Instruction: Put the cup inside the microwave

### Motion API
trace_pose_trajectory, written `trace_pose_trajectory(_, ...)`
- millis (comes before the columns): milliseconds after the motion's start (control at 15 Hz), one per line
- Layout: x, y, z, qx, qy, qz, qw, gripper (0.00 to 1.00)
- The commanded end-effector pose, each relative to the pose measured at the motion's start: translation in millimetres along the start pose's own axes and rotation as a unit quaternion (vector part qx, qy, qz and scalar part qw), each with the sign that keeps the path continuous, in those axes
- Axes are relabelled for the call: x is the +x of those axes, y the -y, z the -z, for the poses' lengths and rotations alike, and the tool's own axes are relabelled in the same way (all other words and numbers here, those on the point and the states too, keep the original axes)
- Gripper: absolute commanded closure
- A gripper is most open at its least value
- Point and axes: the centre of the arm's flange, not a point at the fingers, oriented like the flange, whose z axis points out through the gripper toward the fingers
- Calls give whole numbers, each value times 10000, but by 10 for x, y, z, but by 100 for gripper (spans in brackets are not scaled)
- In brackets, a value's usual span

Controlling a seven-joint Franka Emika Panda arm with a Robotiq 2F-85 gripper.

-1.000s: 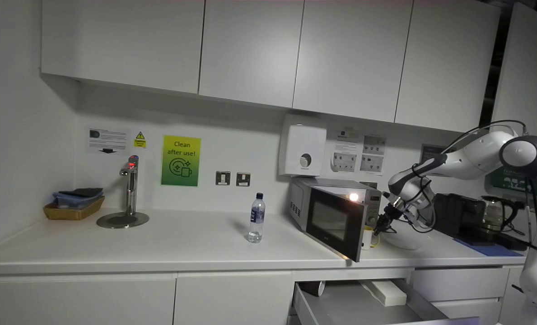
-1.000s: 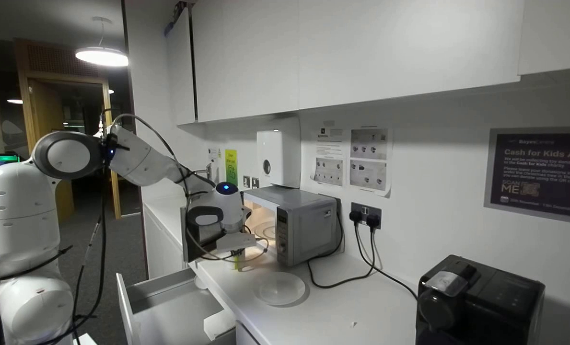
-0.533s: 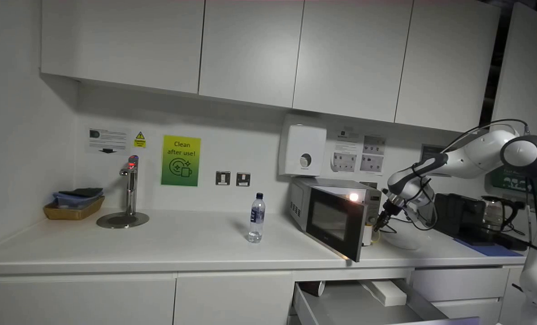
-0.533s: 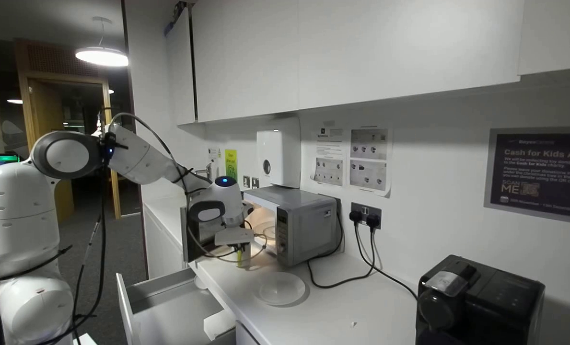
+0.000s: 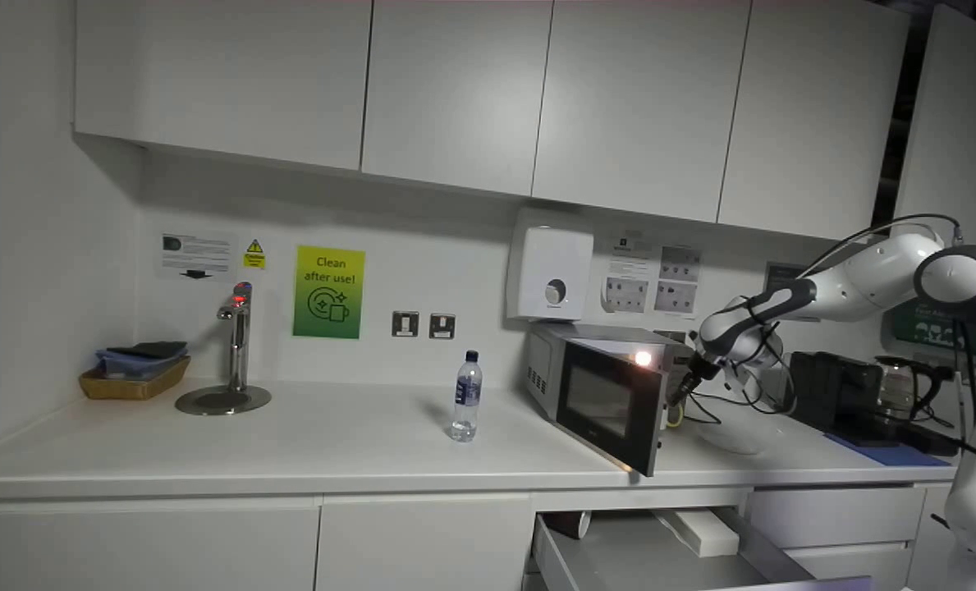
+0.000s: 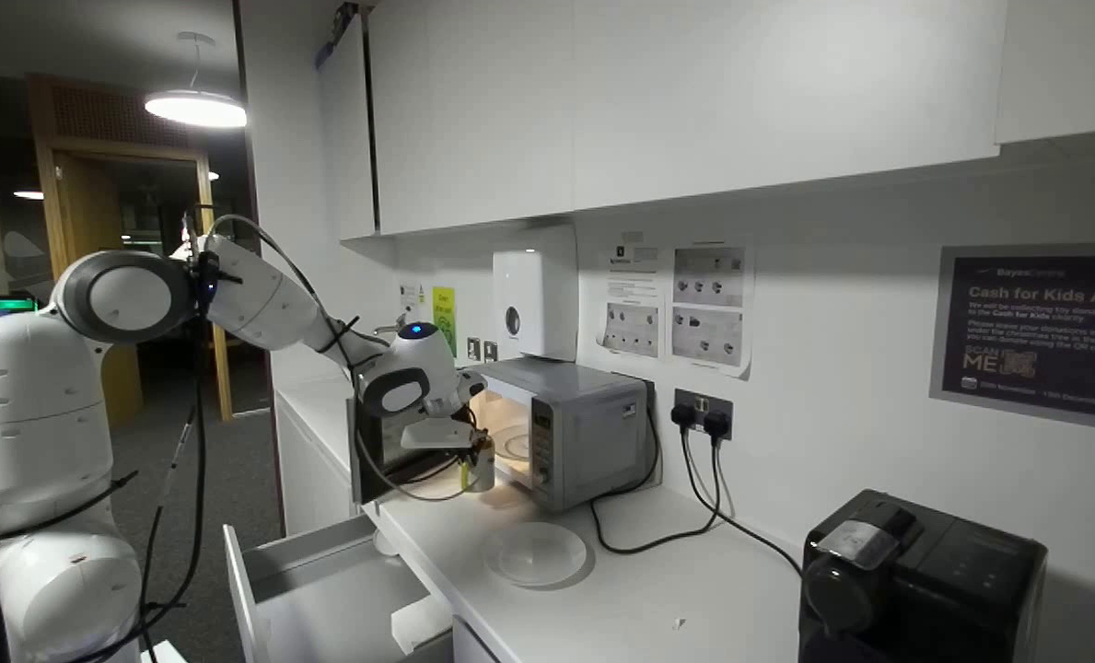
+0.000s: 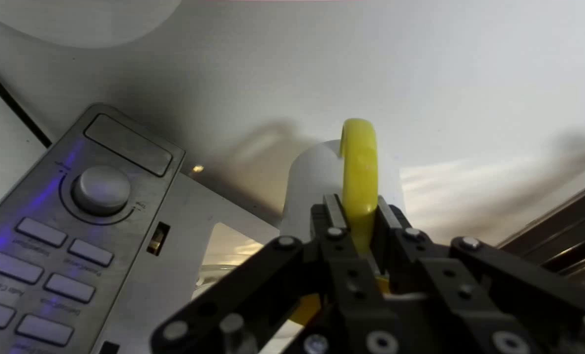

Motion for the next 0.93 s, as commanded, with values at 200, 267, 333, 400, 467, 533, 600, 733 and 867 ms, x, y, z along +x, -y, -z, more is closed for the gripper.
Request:
trace_pose_trajectory(200, 317, 145, 188, -462, -267, -428, 9977, 96)
trace_pose_trajectory(267, 353, 162, 199, -495, -297, -410, 9975, 96)
trace_pose_trajectory(333, 384, 178, 210, -516, -329, -408, 9973, 96)
trace_pose_trajectory(400, 411, 187, 217, -541, -374, -412, 9970, 96)
trace_pose_trajectory(467, 444, 189, 217, -578, -431, -416, 9965, 96)
trace_pose_trajectory(533, 466, 183, 214, -614, -479, -412, 9961, 96)
trace_pose_trajectory(600, 483, 174, 211, -684, -509, -383, 9956, 96)
trace_pose_trajectory(733, 512, 138, 195, -756, -564, -315, 9950, 96)
trace_pose_trajectory(867, 534, 107, 167, -769, -620, -286, 9947, 96)
